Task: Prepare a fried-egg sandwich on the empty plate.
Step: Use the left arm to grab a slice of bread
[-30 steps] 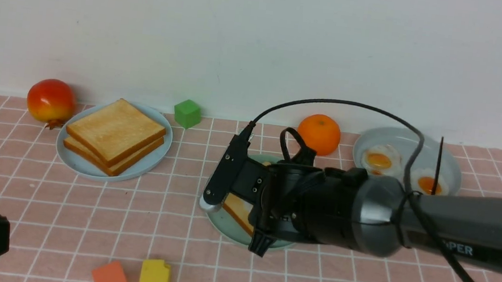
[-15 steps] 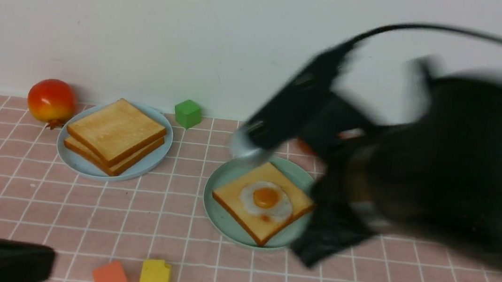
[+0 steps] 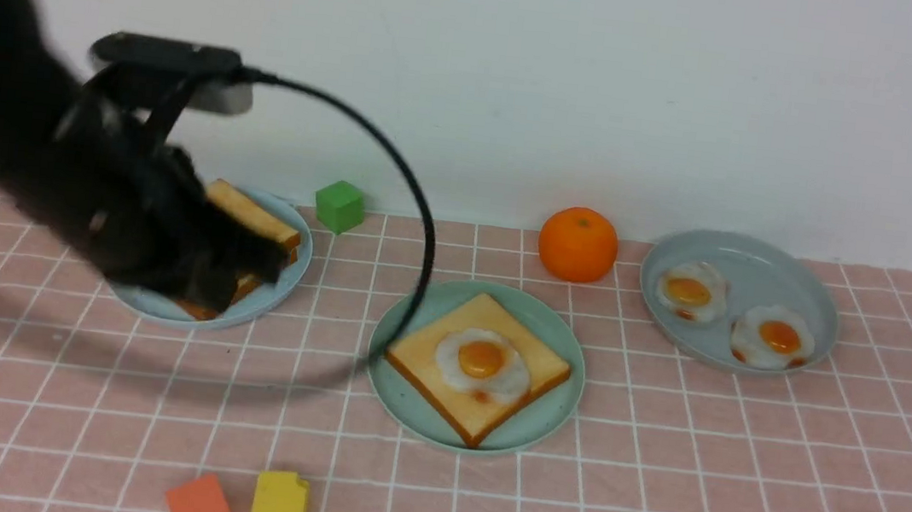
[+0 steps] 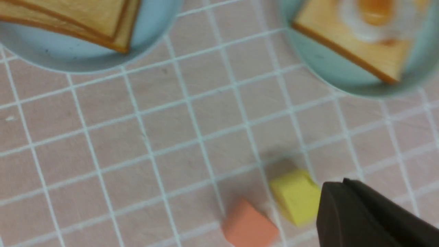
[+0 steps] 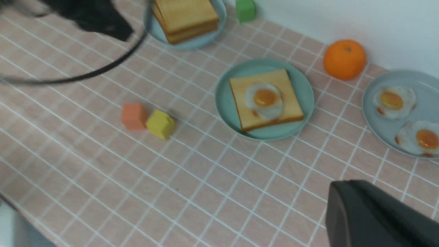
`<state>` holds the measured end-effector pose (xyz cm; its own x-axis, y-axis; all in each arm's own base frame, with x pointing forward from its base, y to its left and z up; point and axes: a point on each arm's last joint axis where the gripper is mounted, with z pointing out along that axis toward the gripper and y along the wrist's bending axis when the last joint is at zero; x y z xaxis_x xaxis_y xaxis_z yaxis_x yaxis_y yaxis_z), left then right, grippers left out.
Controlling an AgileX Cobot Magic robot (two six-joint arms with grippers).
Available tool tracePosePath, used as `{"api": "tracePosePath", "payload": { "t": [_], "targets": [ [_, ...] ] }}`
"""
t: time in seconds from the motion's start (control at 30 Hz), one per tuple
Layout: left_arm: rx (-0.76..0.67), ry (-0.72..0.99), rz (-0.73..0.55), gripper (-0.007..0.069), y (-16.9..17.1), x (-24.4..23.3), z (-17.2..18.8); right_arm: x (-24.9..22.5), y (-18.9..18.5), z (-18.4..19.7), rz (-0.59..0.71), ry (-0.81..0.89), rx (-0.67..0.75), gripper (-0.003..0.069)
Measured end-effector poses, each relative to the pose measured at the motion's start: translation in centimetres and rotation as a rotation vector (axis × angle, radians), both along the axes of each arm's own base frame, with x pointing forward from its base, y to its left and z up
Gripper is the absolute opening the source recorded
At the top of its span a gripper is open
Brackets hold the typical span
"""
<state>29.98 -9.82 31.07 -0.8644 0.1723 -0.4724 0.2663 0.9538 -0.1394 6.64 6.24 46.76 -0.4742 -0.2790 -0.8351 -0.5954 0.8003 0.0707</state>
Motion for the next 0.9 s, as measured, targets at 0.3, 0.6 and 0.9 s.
{"api": "tracePosePath", "payload": {
  "t": [0.3, 0.6, 0.9],
  "targets": [
    [0.186, 0.134, -0.024, -0.0011, -0.2, 8.6, -4.1, -1.2, -1.8, -2.1, 0.015, 0.020, 0.004, -0.0001],
    [0.379, 0.019, -0.118, 0.0227, 0.4, 12.3, -6.8, -1.4, -1.7, -2.7, 0.033, 0.044, 0.000, 0.0002],
    [0.458, -0.010, -0.155, 0.0434, 0.9, 14.3, -10.3, -1.6, -1.7, -2.7, 0.045, 0.057, 0.012, 0.0004]
  ]
}}
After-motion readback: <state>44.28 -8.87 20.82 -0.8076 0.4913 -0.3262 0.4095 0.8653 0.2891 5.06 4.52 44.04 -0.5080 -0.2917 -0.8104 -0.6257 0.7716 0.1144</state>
